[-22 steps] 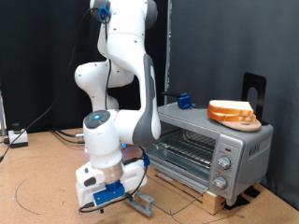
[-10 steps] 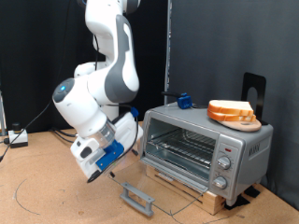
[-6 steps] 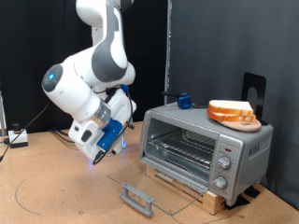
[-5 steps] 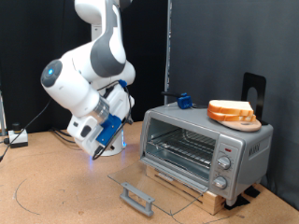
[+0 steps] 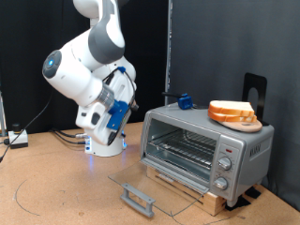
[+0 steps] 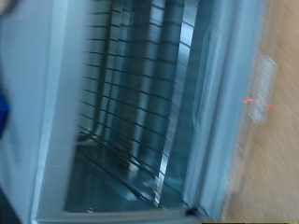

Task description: Make a piece of toast with the oven

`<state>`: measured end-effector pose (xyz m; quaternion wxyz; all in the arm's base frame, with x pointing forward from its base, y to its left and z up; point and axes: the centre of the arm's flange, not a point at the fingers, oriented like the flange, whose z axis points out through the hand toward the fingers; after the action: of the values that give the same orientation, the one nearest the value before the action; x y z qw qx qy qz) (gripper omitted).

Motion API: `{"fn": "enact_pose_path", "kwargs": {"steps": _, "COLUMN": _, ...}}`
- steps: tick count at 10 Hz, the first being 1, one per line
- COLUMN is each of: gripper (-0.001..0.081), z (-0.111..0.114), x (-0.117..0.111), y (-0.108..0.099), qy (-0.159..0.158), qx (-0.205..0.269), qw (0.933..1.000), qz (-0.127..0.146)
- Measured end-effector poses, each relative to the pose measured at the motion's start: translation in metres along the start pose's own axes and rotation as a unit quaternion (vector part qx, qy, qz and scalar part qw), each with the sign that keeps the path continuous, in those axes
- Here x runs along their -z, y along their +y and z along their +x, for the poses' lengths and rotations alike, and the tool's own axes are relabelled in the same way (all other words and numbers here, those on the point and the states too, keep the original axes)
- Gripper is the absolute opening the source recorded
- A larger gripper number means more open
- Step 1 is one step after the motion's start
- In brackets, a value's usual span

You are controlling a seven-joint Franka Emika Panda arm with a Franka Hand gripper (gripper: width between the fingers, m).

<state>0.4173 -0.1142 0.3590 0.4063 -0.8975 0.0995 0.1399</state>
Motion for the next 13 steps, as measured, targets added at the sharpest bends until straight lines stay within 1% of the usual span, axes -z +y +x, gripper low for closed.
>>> {"fn": "enact_pose_path", "kwargs": {"steps": 1, "gripper": 0.0807, "z": -0.008, "x": -0.001, "y": -0.013, "qy": -0.019, "qx": 0.043, "qw": 0.9988, "qz": 0.011}}
{"fn": "enact_pose_path", "kwargs": {"steps": 2, "gripper": 0.0807, "z": -0.015, "x": -0.001, "y": -0.025, "qy": -0.037, "qx": 0.086, "qw": 0.9955, "qz": 0.014}}
{"fn": "enact_pose_path", "kwargs": {"steps": 3, "gripper": 0.0807, "z": -0.021, "x": -0.001, "y": -0.037, "qy": -0.046, "qx": 0.134, "qw": 0.9899, "qz": 0.006}}
{"fn": "enact_pose_path", "kwargs": {"steps": 4, "gripper": 0.0807, "z": -0.028, "x": 0.000, "y": -0.047, "qy": -0.056, "qx": 0.185, "qw": 0.9810, "qz": -0.019}}
{"fn": "enact_pose_path", "kwargs": {"steps": 5, "gripper": 0.0807, "z": -0.035, "x": 0.001, "y": -0.058, "qy": -0.063, "qx": 0.230, "qw": 0.9697, "qz": -0.054}}
{"fn": "enact_pose_path", "kwargs": {"steps": 6, "gripper": 0.0807, "z": -0.044, "x": 0.000, "y": -0.066, "qy": -0.058, "qx": 0.266, "qw": 0.9584, "qz": -0.085}}
{"fn": "enact_pose_path", "kwargs": {"steps": 7, "gripper": 0.0807, "z": -0.044, "x": -0.002, "y": -0.065, "qy": -0.059, "qx": 0.253, "qw": 0.9632, "qz": -0.070}}
{"fn": "enact_pose_path", "kwargs": {"steps": 8, "gripper": 0.0807, "z": -0.044, "x": -0.003, "y": -0.070, "qy": -0.050, "qx": 0.256, "qw": 0.9639, "qz": -0.051}}
{"fn": "enact_pose_path", "kwargs": {"steps": 9, "gripper": 0.0807, "z": -0.045, "x": -0.005, "y": -0.081, "qy": -0.034, "qx": 0.278, "qw": 0.9592, "qz": -0.039}}
{"fn": "enact_pose_path", "kwargs": {"steps": 10, "gripper": 0.0807, "z": -0.050, "x": -0.007, "y": -0.094, "qy": -0.014, "qx": 0.311, "qw": 0.9495, "qz": -0.036}}
{"fn": "enact_pose_path", "kwargs": {"steps": 11, "gripper": 0.0807, "z": -0.059, "x": -0.009, "y": -0.105, "qy": -0.004, "qx": 0.349, "qw": 0.9363, "qz": -0.035}}
{"fn": "enact_pose_path", "kwargs": {"steps": 13, "gripper": 0.0807, "z": -0.081, "x": -0.014, "y": -0.123, "qy": -0.012, "qx": 0.414, "qw": 0.9095, "qz": -0.031}}
